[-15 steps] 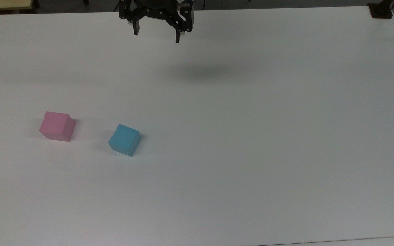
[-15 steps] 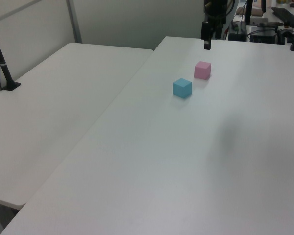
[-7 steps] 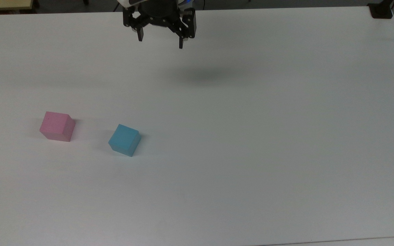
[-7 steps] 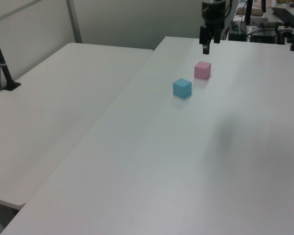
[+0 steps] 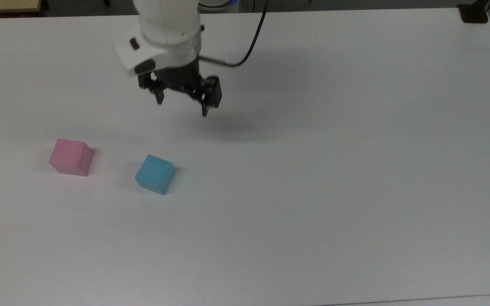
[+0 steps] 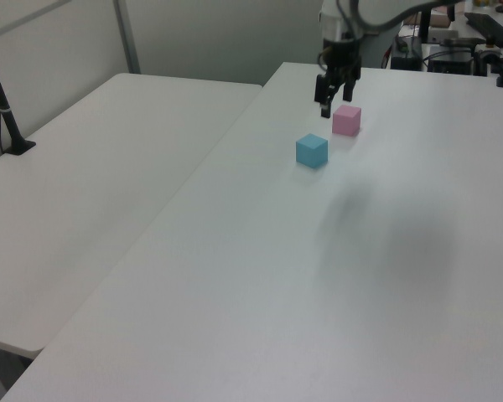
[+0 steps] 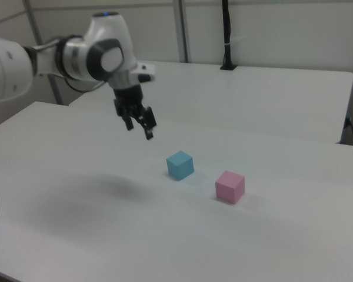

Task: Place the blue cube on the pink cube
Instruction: 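Lower the gripper around the light-blue cube and close on it, then lift the light-blue cube and carry it over the pink cube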

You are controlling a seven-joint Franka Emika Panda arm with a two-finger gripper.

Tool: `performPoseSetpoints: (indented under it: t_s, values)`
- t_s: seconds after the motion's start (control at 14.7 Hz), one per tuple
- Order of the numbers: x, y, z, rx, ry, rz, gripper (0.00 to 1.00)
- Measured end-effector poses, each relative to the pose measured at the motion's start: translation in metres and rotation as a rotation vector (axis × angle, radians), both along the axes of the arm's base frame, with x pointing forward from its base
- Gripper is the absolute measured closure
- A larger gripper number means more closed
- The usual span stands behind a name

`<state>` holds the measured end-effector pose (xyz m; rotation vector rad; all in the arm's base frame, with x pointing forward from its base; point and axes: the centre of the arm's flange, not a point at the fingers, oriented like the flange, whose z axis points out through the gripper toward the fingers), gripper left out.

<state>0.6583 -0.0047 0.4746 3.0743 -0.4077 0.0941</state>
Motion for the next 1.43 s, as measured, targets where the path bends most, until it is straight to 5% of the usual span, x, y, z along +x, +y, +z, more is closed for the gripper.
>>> performPoseSetpoints:
  t_s: [0.41, 1.09, 1.23, 1.43]
  values:
    - [0.033, -0.024, -0.079, 0.003, -0.044, -0.094, 0.0]
    - [0.049, -0.058, -0.134, -0.024, -0.074, -0.121, 0.02]
    - [0.052, -0.058, -0.141, -0.024, -0.094, -0.118, 0.11]
    - [0.055, -0.058, -0.143, -0.026, -0.102, -0.116, 0.42]
